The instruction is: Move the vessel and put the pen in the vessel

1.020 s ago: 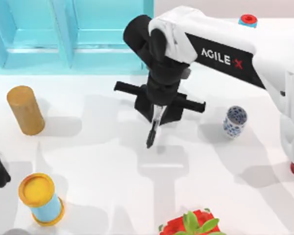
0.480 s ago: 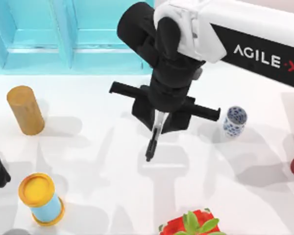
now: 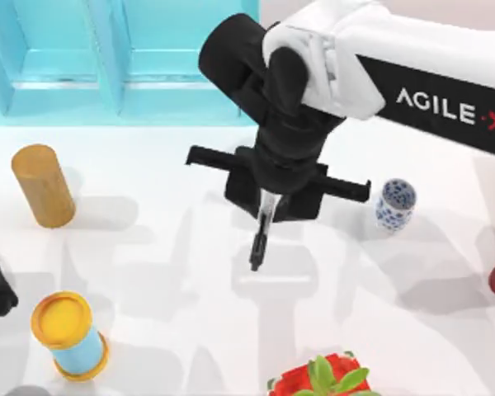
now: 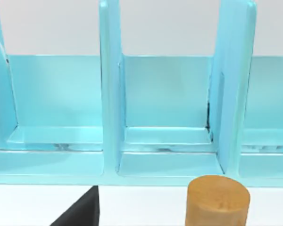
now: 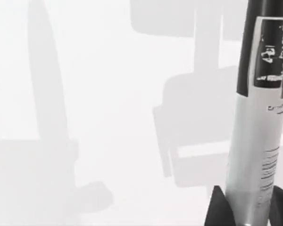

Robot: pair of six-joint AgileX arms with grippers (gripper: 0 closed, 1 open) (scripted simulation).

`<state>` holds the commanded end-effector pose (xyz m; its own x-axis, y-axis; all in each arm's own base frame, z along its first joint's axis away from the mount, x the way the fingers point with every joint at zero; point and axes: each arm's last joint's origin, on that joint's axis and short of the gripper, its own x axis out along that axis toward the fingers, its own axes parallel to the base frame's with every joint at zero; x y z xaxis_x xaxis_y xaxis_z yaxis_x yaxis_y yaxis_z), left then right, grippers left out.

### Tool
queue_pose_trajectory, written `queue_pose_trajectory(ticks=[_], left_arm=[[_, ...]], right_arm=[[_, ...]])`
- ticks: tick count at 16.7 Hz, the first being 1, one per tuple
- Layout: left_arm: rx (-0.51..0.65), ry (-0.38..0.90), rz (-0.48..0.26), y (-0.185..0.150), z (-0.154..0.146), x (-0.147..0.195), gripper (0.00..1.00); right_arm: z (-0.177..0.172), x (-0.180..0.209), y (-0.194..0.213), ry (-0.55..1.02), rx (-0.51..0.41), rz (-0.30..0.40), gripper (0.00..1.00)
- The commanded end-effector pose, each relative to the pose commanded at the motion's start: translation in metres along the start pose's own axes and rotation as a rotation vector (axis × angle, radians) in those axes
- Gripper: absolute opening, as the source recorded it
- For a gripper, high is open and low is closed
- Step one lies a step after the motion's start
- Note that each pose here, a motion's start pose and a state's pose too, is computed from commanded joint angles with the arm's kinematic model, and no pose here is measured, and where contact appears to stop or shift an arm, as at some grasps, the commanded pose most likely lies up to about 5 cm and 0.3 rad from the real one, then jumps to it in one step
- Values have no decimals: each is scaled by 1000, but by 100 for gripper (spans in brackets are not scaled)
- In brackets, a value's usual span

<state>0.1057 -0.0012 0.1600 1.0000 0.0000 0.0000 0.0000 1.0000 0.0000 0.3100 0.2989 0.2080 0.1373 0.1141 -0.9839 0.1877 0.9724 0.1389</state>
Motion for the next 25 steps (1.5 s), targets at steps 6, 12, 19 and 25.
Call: queue_pose_trajectory(ticks=[6,12,19,25], left_arm=[[0,0,0,0,0,0,100],[0,0,0,0,0,0,100],[0,0,0,0,0,0,100],[0,0,0,0,0,0,100]], right_arm=[[-8,24,-12,-315,-206,36,0],[-26,31,-42,-774,-351,34,0],[-63,8,-95,-1258,-307,-17,0],[-89,-14,-133,-1469,-181,-44,0]])
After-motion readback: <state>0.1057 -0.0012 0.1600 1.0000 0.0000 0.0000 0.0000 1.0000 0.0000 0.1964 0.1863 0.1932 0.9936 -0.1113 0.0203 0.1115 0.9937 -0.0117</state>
